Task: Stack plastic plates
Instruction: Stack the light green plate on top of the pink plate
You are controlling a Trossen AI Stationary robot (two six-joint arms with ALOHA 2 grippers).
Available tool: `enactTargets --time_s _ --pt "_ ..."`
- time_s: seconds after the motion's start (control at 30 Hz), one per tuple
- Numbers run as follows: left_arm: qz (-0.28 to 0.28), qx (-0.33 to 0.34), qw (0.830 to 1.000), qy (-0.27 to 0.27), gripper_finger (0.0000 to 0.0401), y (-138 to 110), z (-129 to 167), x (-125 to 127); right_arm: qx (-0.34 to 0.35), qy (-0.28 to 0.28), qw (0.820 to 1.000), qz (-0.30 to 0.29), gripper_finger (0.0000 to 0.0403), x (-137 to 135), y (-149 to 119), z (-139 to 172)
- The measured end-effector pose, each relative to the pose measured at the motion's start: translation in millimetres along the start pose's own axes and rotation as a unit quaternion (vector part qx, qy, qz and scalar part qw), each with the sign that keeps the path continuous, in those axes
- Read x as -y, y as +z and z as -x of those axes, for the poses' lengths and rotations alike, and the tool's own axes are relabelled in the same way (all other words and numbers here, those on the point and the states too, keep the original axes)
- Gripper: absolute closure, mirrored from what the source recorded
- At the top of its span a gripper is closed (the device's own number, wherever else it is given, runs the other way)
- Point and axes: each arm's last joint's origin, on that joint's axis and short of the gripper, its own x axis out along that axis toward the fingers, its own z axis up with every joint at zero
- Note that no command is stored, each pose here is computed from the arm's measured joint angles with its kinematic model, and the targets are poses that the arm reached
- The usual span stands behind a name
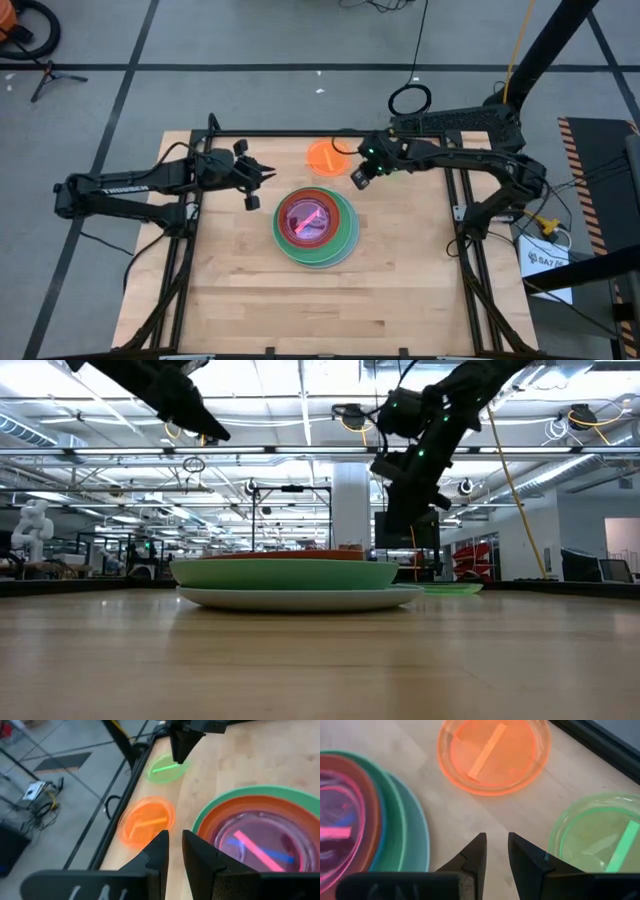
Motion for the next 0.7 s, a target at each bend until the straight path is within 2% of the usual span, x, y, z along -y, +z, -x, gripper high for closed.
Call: enactTargets --time_s 0.23,0.43,0.7 --pt "0.013 -0.008 1.000 0.024 0.0339 -2 -1 -8 -0.067 -0.065 0.995 -0.020 0.0330 19 5 -30" --pt "0.008 -0.018 0.999 0.028 0.0339 -4 -4 -10 -0.111 -0.091 0.988 -0.050 0.0327 36 1 -52" --pt "0.006 -0.016 0.999 0.029 0.0339 -4 -4 -10 -0.133 -0.089 0.986 -0.046 0.0271 43 -2 -66"
